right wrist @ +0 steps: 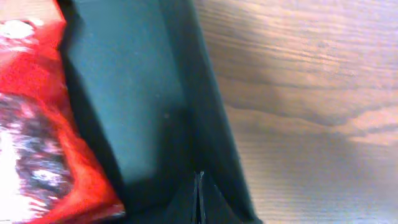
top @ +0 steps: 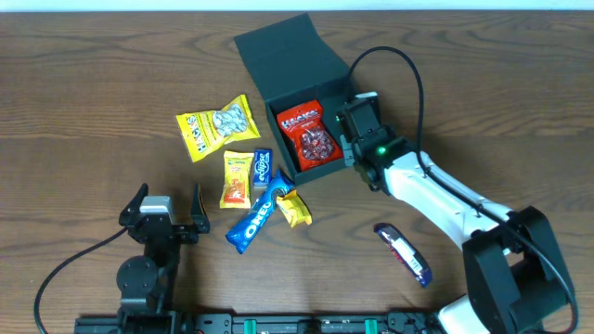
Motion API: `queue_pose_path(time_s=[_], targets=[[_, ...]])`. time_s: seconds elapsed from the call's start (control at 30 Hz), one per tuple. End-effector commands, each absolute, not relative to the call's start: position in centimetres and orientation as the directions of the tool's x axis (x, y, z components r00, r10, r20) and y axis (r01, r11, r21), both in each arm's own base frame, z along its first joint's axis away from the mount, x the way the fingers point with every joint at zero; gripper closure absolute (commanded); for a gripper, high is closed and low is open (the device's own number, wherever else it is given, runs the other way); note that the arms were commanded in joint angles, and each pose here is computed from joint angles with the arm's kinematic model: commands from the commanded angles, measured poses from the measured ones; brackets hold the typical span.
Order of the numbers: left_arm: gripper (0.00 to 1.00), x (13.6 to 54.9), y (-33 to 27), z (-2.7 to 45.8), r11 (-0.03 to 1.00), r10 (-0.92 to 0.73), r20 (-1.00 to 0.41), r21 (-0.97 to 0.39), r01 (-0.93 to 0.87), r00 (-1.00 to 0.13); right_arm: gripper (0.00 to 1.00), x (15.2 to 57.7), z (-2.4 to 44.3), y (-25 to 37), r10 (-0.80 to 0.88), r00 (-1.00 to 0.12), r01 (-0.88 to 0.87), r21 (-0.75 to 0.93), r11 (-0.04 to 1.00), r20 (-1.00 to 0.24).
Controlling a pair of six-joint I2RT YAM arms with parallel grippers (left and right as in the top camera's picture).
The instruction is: Pack container
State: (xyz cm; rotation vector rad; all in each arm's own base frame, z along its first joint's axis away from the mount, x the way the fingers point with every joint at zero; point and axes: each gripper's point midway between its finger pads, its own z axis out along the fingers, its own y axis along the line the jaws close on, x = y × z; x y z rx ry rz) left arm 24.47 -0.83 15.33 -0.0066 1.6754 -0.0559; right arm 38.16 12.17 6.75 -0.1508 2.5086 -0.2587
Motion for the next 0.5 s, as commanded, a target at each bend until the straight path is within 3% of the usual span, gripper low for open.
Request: queue_pose_path(time_s=[0.0, 0.13, 0.47], targets=[[0.05, 24.4, -0.7, 13.6, 0.999, -0.039, -0.987, -0.042, 0.018, -0.159, 0.99, 37.9, 6.8, 10.8, -0.162, -0.82, -0.017, -0.259, 0.966, -0.55], [0.05, 24.4, -0.7, 13.6, 0.999, -0.039, -0.987, -0.042, 0.018, -0.159, 0.99, 36.4, 6.0, 10.6, -0.148, -0.856, -0.016, -0.261, 0.965, -0.495], [0.05, 24.4, -0.7, 13.6, 0.999, -0.039, -0.987, -0.042, 0.018, -0.159, 0.99, 33.4, 4.5, 15.6, -0.092, -0.904, -0.073, -0.06, 0.995, -0.417]])
